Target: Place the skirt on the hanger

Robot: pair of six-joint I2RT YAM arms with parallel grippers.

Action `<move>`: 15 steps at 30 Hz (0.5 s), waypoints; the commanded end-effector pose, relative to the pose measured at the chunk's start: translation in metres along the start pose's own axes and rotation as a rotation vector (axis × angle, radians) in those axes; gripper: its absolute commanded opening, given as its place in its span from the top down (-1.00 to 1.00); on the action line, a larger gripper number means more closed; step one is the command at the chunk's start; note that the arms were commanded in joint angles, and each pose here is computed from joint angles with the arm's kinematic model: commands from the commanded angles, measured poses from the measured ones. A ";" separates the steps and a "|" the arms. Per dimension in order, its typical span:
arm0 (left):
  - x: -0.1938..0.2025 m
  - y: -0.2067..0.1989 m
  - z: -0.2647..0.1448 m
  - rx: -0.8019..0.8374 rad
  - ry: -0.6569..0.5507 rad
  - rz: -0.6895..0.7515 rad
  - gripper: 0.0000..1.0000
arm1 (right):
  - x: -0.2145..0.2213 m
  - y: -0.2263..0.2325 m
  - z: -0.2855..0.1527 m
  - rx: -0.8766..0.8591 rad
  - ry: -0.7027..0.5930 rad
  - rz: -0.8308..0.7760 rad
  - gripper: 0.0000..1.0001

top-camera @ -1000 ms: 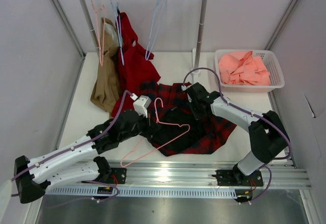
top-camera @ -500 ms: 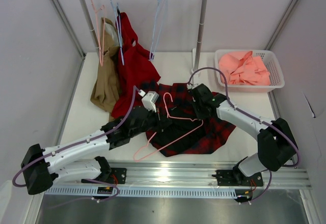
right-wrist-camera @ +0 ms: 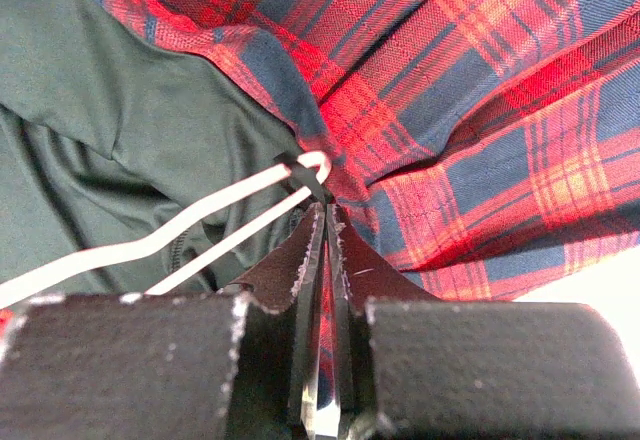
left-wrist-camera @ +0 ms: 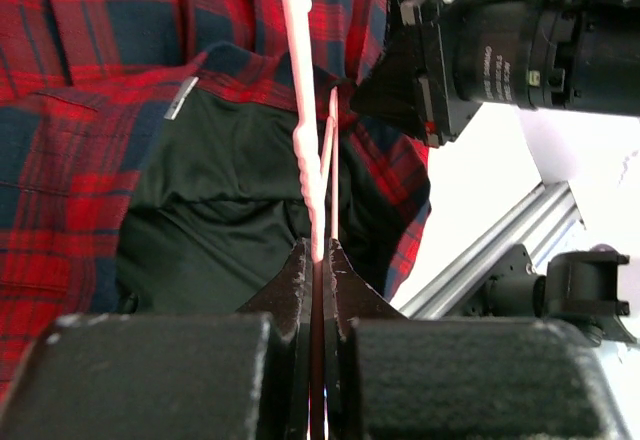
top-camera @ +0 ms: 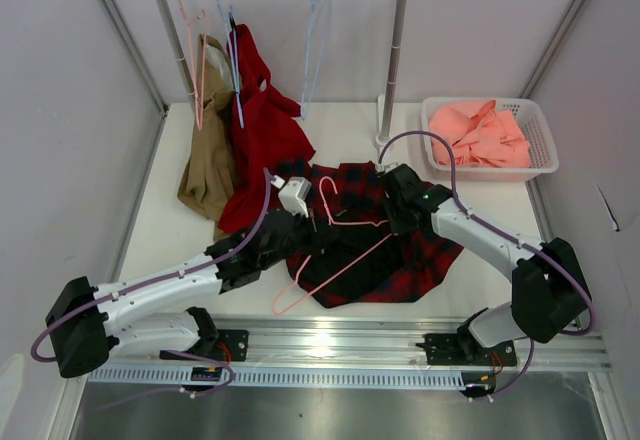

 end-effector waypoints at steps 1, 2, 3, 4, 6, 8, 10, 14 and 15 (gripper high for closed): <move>-0.023 -0.001 0.001 -0.006 -0.099 -0.017 1.00 | -0.008 0.000 -0.010 -0.018 -0.042 0.023 0.85; -0.020 0.000 0.003 -0.008 -0.095 -0.015 1.00 | -0.007 0.001 -0.011 -0.019 -0.038 0.021 0.85; -0.020 0.000 0.004 -0.004 -0.099 -0.013 1.00 | -0.007 0.001 -0.011 -0.019 -0.038 0.021 0.85; -0.023 -0.005 0.006 0.022 -0.120 -0.019 1.00 | -0.007 0.000 -0.011 -0.018 -0.040 0.021 0.85; -0.013 -0.004 0.008 0.042 -0.119 -0.025 1.00 | -0.004 -0.001 -0.011 -0.014 -0.035 0.020 0.85; -0.013 -0.007 0.010 0.070 -0.142 -0.037 1.00 | -0.003 -0.003 -0.010 -0.011 -0.032 0.023 0.85; -0.007 -0.007 0.011 0.080 -0.148 -0.036 1.00 | -0.002 -0.003 -0.010 -0.010 -0.028 0.025 0.85; -0.006 -0.008 0.015 0.095 -0.172 -0.029 1.00 | -0.002 -0.004 -0.008 -0.004 -0.022 0.028 0.85; -0.006 -0.009 0.016 0.100 -0.177 -0.028 1.00 | -0.002 -0.004 -0.008 -0.002 -0.022 0.031 0.85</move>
Point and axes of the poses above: each gripper's point midway between its finger pads, its own z axis out along the fingers, its own y axis along the line the jaws close on, x = y × z, the point moved 1 cm from there along -z, back along the fingers, and after that the axes turned 14 degrees about z, right-handed, at the moved point
